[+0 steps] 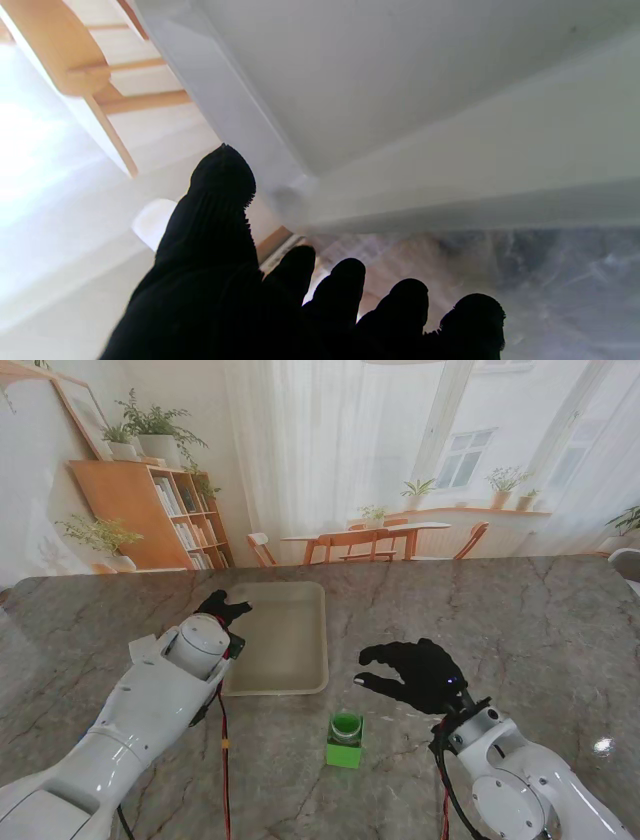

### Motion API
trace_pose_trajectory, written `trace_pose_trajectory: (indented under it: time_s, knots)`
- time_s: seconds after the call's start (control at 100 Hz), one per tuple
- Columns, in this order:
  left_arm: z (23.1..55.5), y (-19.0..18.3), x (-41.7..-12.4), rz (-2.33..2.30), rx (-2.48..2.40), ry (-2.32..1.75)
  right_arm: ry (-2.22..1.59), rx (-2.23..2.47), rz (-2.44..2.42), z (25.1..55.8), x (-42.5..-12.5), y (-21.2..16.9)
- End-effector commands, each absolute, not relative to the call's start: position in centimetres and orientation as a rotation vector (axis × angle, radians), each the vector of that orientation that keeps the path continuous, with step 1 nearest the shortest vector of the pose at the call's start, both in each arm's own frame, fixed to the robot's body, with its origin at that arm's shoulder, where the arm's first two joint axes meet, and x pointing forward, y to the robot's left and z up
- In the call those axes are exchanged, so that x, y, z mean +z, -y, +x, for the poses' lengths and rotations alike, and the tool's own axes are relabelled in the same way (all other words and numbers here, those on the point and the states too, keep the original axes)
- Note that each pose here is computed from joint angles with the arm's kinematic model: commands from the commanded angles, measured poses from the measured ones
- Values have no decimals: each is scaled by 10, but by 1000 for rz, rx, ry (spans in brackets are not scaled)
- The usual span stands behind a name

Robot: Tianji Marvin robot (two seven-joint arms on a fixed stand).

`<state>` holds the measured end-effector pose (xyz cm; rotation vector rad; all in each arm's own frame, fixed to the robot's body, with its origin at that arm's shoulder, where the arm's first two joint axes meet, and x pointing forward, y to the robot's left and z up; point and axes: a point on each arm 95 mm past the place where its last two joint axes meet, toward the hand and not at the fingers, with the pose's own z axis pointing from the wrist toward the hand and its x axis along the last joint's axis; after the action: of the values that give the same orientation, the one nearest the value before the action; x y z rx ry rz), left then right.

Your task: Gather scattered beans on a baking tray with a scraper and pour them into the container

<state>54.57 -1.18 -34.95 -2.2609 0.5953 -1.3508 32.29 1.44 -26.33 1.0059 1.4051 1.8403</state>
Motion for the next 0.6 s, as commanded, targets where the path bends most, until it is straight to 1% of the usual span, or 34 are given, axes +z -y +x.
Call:
trace_pose_trajectory:
  time_s: [0.0,0.11,0.2,0.27,0.37,0.47,0.59]
  knots:
    - [547,5,-341,-2167,-1400,-681,-1419,1823,1025,322,-267,-13]
    - [545,5,-320,-2028,-1510,-761,-1417,1813,1027,322,-267,-11]
    - [537,10,-294,-1929,-1624,-750,-1412,1805,1031,322,-267,-10]
    - [526,13,-274,-1851,-1702,-761,-1404,1799,1039,321,-268,-9]
    - [505,16,-253,-1740,-1787,-811,-1385,1795,1050,321,-269,-6]
    - [480,18,-242,-1627,-1842,-899,-1361,1799,1069,321,-271,-4]
    - [446,15,-238,-1483,-1840,-1043,-1337,1806,1078,322,-274,0]
